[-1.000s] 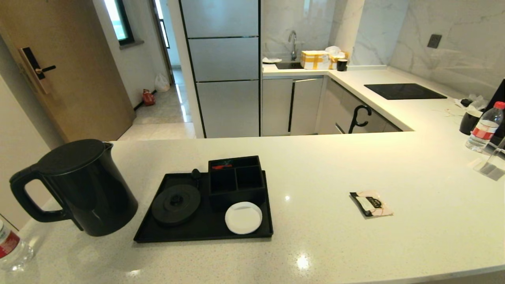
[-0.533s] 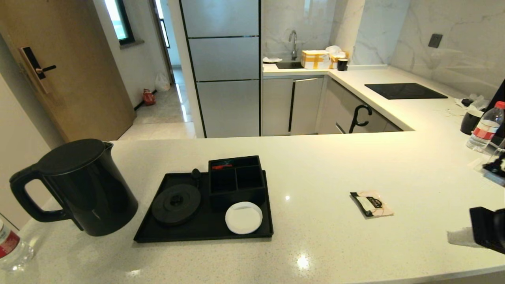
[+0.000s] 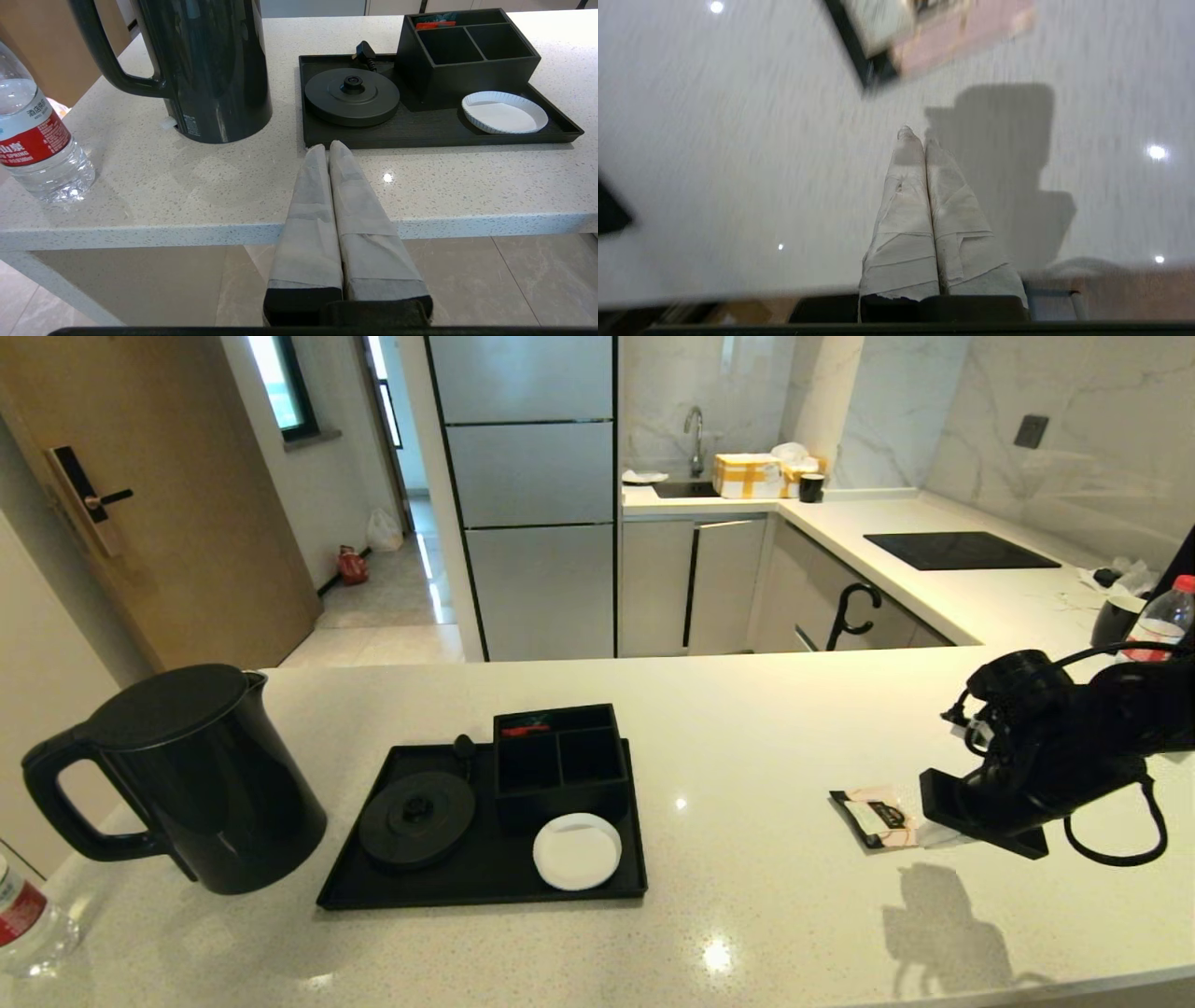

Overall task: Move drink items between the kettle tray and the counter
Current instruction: Return the tea bag to its original position

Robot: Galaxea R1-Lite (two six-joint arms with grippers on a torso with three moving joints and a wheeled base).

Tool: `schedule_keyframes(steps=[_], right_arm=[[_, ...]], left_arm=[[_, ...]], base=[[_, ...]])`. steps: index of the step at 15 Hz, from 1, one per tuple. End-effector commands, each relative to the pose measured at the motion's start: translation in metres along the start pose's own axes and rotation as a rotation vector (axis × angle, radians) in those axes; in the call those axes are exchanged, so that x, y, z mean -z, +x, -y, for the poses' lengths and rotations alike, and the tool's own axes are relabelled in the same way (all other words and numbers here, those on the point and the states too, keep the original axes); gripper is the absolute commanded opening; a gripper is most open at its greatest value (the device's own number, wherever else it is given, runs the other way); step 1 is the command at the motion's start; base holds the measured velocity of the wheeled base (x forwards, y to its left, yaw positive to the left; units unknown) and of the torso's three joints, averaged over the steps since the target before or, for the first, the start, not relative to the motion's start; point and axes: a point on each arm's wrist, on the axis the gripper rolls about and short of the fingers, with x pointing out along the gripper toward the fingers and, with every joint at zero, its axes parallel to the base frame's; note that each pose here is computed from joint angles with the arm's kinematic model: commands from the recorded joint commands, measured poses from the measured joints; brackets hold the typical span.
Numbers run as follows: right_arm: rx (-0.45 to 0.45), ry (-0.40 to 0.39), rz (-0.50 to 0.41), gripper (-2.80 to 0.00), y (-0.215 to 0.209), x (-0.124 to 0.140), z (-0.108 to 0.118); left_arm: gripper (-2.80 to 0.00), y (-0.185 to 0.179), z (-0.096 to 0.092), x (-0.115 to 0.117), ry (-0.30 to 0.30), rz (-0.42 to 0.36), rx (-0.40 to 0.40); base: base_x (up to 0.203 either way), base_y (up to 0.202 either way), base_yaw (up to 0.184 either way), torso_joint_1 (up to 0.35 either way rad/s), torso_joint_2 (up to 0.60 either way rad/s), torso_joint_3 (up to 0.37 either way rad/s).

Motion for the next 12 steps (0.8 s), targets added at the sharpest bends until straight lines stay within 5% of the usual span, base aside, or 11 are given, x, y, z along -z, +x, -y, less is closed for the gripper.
schedule_keyframes(steps=[1,2,12], right_arm=[[0.063,0.016,-0.03,-2.8,0.037,-0.01,0.006],[0.075,0.021,0.016,0.0,0.038,-0.014,0.008],[0.076,0.048,0.062,0.0,0.028,-0.017,0.019]], left_arm=[[-2.8,0.0,0.0,0.0,0.001,0.002,0.0],[-2.8,0.0,0.0,0.0,0.001,0.002,0.0],[-2.8,0.0,0.0,0.0,-0.001,0.002,0.0]], base=[[0.0,0.0,0.0,0.0,0.0,0.0],[0.0,0.0,0.0,0.0,0.0,0.0],[0.0,0.0,0.0,0.0,0.0,0.0]])
